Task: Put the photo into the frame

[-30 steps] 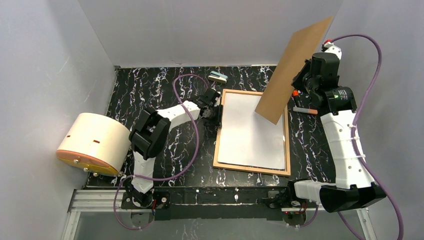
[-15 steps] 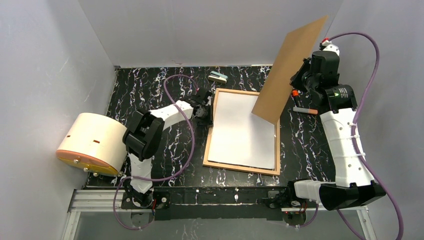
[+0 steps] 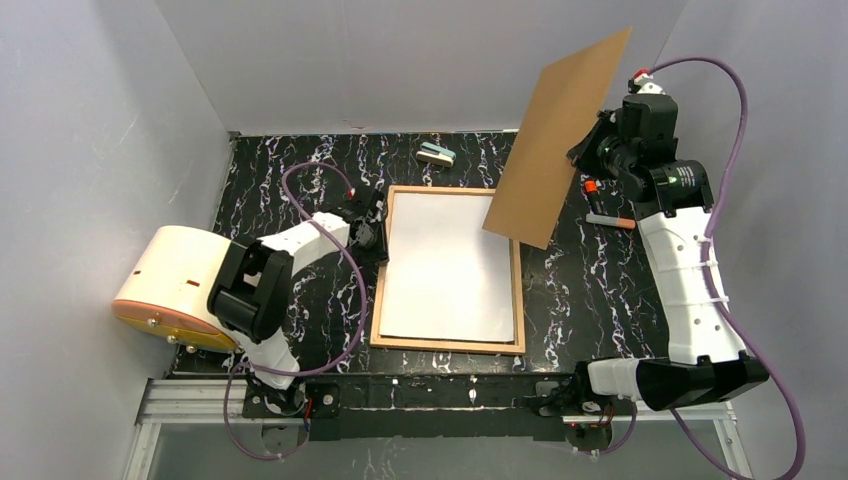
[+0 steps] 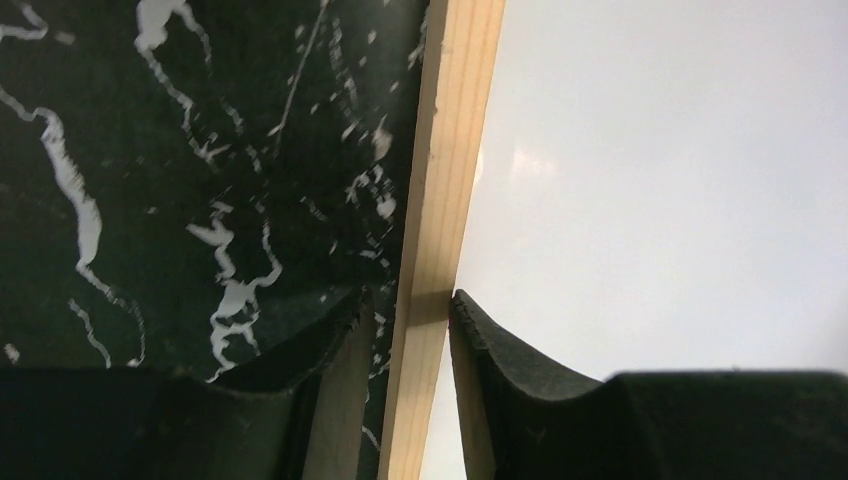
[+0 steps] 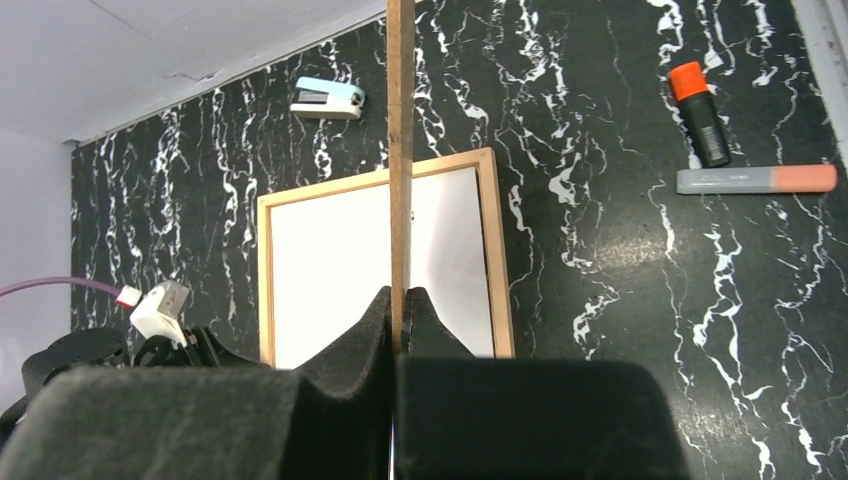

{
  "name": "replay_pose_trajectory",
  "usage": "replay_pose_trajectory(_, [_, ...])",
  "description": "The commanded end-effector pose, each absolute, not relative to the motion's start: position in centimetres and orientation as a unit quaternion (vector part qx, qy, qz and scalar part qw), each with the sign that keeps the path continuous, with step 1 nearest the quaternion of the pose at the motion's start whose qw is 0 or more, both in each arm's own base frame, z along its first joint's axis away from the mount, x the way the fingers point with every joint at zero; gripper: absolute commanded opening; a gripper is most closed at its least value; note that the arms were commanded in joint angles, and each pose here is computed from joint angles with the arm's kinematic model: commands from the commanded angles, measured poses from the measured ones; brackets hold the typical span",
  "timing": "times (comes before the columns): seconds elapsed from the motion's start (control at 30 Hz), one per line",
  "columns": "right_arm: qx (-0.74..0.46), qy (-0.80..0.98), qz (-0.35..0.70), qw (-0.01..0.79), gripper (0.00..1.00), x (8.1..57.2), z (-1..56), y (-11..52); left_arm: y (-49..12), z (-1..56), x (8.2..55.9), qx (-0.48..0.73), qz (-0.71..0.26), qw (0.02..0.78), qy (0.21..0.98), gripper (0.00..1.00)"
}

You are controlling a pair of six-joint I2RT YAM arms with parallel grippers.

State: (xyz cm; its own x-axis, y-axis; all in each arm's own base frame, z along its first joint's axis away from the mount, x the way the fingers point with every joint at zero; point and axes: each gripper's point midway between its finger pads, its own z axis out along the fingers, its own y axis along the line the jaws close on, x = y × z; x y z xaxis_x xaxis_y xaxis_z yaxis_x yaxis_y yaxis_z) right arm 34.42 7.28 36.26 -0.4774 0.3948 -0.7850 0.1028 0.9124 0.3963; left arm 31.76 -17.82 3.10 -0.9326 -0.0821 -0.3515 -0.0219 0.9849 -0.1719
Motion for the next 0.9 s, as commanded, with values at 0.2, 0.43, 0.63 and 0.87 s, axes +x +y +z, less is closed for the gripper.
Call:
replay_pose_trajectory(0.2, [0.084,0.844,0.228,0.478,0.01,35.5,38.3,10.9,-14.7,5.3,28.9,-0.051,-0.057,0.178,0.981,0.37])
replay_pose_trajectory(0.43, [0.065,0.863,0.221,0.450,0.01,35.4,37.7,11.2,-14.9,8.2,30.3,-0.047,-0.064,0.205,0.976,0.49])
replay_pose_trajectory(0.63, [0.037,0.885,0.218,0.409,0.01,34.5,37.1,11.6,-15.1,10.0,31.5,-0.042,-0.066,0.228,0.971,0.61])
replay_pose_trajectory(0.87, [0.002,0.914,0.203,0.352,0.01,33.1,35.8,12.8,-16.2,13.1,34.4,-0.045,-0.080,0.260,0.961,0.84])
